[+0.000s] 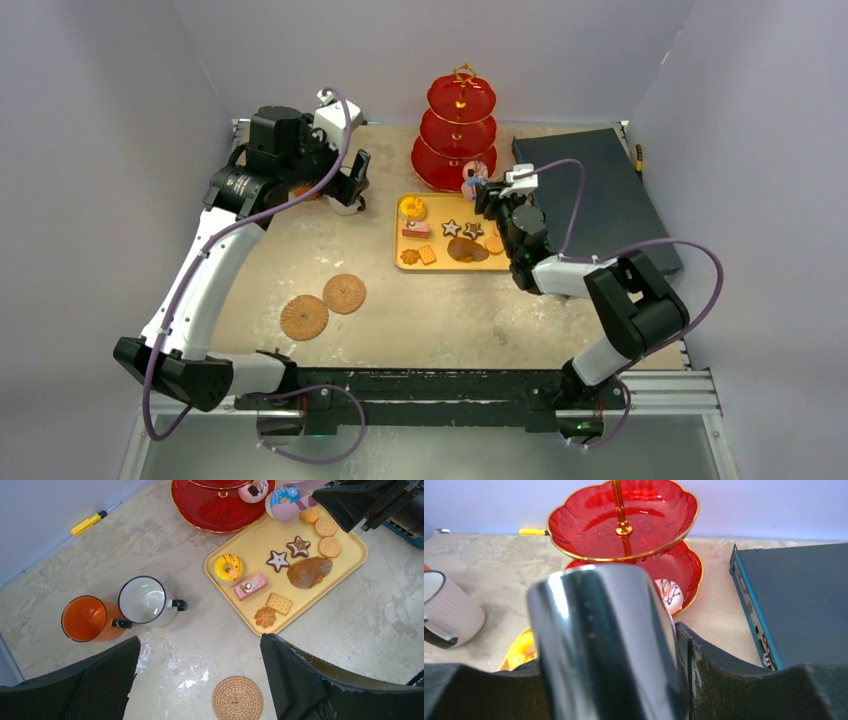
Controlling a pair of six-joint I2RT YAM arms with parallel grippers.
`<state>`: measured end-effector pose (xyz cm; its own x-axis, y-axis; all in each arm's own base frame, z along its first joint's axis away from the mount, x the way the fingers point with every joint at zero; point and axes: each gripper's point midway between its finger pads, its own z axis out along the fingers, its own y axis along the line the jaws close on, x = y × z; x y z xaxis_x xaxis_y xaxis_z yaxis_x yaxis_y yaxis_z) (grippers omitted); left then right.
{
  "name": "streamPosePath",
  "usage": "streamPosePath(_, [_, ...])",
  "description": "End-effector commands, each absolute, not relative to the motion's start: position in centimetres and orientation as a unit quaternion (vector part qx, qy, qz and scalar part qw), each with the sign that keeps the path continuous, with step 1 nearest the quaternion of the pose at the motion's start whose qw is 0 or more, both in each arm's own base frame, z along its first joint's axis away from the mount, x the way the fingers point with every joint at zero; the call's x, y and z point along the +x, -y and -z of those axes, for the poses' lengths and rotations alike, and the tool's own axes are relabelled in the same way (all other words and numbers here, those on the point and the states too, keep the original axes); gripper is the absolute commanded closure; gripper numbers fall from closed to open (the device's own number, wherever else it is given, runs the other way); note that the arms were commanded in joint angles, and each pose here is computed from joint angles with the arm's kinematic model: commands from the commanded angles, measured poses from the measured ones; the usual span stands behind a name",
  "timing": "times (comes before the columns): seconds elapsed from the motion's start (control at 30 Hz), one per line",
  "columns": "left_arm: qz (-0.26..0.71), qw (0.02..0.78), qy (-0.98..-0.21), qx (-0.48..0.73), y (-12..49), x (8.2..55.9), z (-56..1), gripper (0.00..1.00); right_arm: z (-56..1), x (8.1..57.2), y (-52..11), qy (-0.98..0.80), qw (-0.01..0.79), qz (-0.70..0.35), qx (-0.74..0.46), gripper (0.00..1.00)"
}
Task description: Serve the afternoon tea
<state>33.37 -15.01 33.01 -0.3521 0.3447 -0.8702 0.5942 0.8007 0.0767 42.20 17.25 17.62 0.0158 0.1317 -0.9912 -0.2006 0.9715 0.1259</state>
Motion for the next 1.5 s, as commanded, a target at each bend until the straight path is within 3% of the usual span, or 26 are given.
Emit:
streamPosePath(0.0, [0.131,0.511,-0.797,0.294,15.2,33.6,-34.9,0.11,-22.4,43.3,-18.5,-0.638,0.752,-0.166,0.002,0.53])
streamPosePath(0.37, [0.131,0.506,-0.798,0.299,15.1,33.4,-34.7,0.12,-21.8,45.7,-19.9,-0.614,0.757,-0.210,0.070,0.53])
streamPosePath(0.9, [0.123,0.499,-0.801,0.308,14.9,33.1,-34.2,0.12,-19.6,48.0,-21.2,-0.612,0.762,-0.180,0.107,0.50])
streamPosePath(1.3, [0.124,0.497,-0.802,0.306,14.9,33.1,-33.9,0.03,-17.8,46.8,-21.9,-0.635,0.748,-0.168,0.092,0.24])
streamPosePath(1.47, [0.123,0.496,-0.804,0.304,14.8,33.2,-33.7,0.01,-18.2,45.6,-22.2,-0.639,0.746,-0.170,0.080,0.20])
